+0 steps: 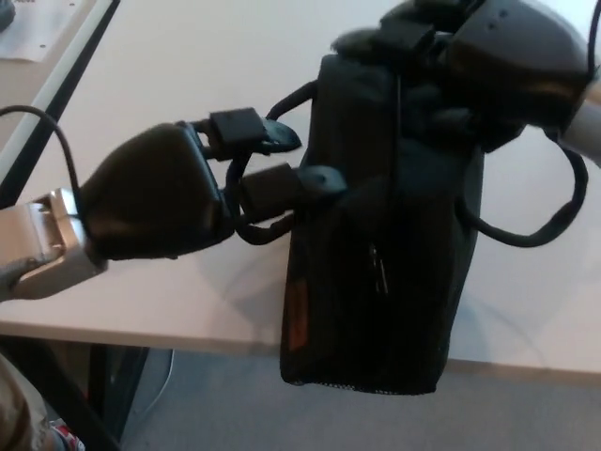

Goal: A lunch bag is kept on the middle of the desk and the robot uses both its hands to grab the opening of the bag from the left and right and moves its hands away from each other to spread the bag open

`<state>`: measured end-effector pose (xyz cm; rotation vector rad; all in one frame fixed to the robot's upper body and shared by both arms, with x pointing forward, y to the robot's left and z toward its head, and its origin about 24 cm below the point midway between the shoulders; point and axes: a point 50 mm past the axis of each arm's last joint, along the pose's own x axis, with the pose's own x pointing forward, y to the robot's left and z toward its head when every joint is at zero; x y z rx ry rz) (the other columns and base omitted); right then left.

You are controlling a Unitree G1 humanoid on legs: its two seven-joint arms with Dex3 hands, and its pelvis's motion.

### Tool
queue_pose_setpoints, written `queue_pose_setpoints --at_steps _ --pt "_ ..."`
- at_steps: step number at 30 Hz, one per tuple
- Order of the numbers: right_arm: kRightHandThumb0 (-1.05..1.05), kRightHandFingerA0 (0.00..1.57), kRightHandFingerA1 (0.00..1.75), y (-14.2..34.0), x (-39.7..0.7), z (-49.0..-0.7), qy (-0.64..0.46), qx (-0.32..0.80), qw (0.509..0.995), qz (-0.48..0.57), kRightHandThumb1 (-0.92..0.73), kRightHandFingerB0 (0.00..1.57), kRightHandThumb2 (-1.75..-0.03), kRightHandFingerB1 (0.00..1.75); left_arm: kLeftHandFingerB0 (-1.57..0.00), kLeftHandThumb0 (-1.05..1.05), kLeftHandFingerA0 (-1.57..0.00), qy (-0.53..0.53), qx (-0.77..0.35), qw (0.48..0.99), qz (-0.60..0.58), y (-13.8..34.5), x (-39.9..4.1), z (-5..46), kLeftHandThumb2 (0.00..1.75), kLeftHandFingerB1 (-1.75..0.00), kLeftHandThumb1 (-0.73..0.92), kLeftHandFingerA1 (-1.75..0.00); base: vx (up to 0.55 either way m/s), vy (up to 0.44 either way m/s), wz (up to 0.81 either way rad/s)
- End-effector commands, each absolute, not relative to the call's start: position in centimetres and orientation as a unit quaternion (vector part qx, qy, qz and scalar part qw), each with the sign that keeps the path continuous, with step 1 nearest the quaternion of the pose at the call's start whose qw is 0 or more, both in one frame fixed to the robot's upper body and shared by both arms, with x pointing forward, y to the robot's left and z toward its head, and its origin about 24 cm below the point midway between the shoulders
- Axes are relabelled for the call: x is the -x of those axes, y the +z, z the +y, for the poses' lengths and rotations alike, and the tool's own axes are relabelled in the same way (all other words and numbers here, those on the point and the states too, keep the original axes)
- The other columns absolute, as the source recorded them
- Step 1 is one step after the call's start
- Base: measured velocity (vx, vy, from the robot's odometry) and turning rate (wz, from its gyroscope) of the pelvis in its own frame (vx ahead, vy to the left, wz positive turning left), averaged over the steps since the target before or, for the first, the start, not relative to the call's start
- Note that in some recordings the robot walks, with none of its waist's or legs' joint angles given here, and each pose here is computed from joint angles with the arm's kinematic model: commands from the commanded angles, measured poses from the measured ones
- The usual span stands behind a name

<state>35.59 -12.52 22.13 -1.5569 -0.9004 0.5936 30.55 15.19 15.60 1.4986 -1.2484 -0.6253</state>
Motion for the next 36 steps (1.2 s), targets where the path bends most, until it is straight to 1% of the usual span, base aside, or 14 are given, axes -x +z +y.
queue_pose_setpoints --at_steps 1,7,9,10,15,18,19,24,26,27,28,33,34,36 --pt "-0.05 0.29 0.36 19.2 -34.5 -13.6 0.375 0.732 0.475 -0.314 -0.40 0.18 -0.67 0.30 -0.12 0.11 -0.25 -0.322 -0.646 0.399 -0.565 14.3 -29.7 16.2 0.94 -0.50 0.29 -0.56 0.00 0.000 0.00" --pt "-0.08 0.31 0.36 19.0 -34.4 -14.1 0.381 0.737 0.471 -0.300 -0.44 0.18 -0.62 0.31 -0.08 0.11 -0.25 -0.323 -0.644 0.398 -0.568 14.6 -29.7 16.2 0.92 -0.49 0.28 -0.56 0.00 0.000 0.00" --pt "-0.08 0.21 0.53 18.8 -34.3 -14.2 0.383 0.736 0.470 -0.300 -0.31 0.03 -0.85 0.46 -0.22 0.11 -0.35 -0.322 -0.640 0.397 -0.573 14.6 -29.7 16.2 0.77 -0.34 0.36 -0.41 0.00 0.000 0.00" --pt "-0.09 0.30 0.36 18.7 -34.3 -14.2 0.385 0.736 0.469 -0.300 -0.45 0.15 -0.62 0.30 -0.21 0.11 -0.35 -0.322 -0.637 0.399 -0.575 14.6 -29.7 16.1 0.76 -0.35 0.37 -0.41 0.00 0.000 0.00" --pt "-0.09 0.30 0.36 18.4 -34.1 -14.2 0.388 0.734 0.469 -0.303 -0.44 0.15 -0.62 0.30 -0.22 0.07 -0.35 -0.318 -0.631 0.391 -0.590 14.8 -29.6 15.9 0.67 -0.34 0.39 -0.41 0.00 0.000 0.00" --pt "-0.09 0.30 0.36 18.4 -34.1 -14.2 0.385 0.731 0.474 -0.306 -0.44 0.15 -0.62 0.30 -0.23 0.08 -0.35 -0.318 -0.627 0.388 -0.597 14.8 -29.4 15.7 0.74 -0.34 0.38 -0.41 0.00 0.000 0.00" --pt "-0.07 0.21 0.53 18.5 -34.1 -14.1 0.384 0.728 0.477 -0.307 -0.31 0.02 -0.86 0.45 -0.23 0.07 -0.35 -0.318 -0.625 0.387 -0.599 14.7 -29.3 15.7 0.75 -0.34 0.39 -0.41 0.00 0.000 0.00" --pt "-0.07 0.28 0.37 19.6 -34.1 -13.7 0.377 0.724 0.483 -0.318 -0.41 0.14 -0.68 0.30 -0.15 0.06 -0.25 -0.316 -0.617 0.380 -0.612 14.2 -29.0 15.1 0.91 -0.51 0.30 -0.57 0.00 0.000 0.00" --pt "-0.07 0.20 0.53 19.9 -33.9 -13.7 0.376 0.725 0.479 -0.321 -0.31 0.00 -0.88 0.44 -0.15 0.05 -0.24 -0.321 -0.617 0.381 -0.610 14.0 -28.8 14.9 0.91 -0.51 0.30 -0.56 0.00 0.000 0.00" --pt "-0.08 0.29 0.36 20.2 -33.9 -13.7 0.372 0.726 0.478 -0.327 -0.42 0.14 -0.66 0.29 -0.16 0.06 -0.25 -0.324 -0.615 0.383 -0.609 14.0 -28.7 14.8 0.91 -0.51 0.30 -0.56 0.00 0.000 0.00" --pt "-0.08 0.19 0.52 20.4 -33.8 -13.7 0.370 0.727 0.476 -0.330 -0.33 0.00 -0.87 0.45 -0.18 0.06 -0.26 -0.324 -0.613 0.384 -0.610 14.0 -28.7 14.7 0.91 -0.52 0.29 -0.57 0.00 0.000 0.00" --pt "-0.07 0.20 0.53 23.1 -33.3 -13.9 0.338 0.720 0.487 -0.361 -0.32 0.03 -0.89 0.45 -0.28 0.01 -0.33 -0.320 -0.606 0.379 -0.622 13.9 -28.4 14.3 0.70 -0.34 0.41 -0.43 0.00 0.000 0.00" --pt "-0.06 0.29 0.37 23.3 -33.2 -14.0 0.336 0.718 0.489 -0.363 -0.42 0.17 -0.71 0.30 -0.28 0.01 -0.32 -0.320 -0.606 0.379 -0.622 13.9 -28.4 14.3 0.70 -0.35 0.40 -0.43 0.00 0.000 0.00" --pt "-0.07 0.21 0.54 23.7 -33.1 -14.0 0.327 0.714 0.494 -0.373 -0.31 0.08 -0.88 0.49 -0.17 0.01 -0.25 -0.320 -0.605 0.378 -0.623 13.9 -28.4 14.1 0.89 -0.52 0.29 -0.57 0.00 0.000 0.00"
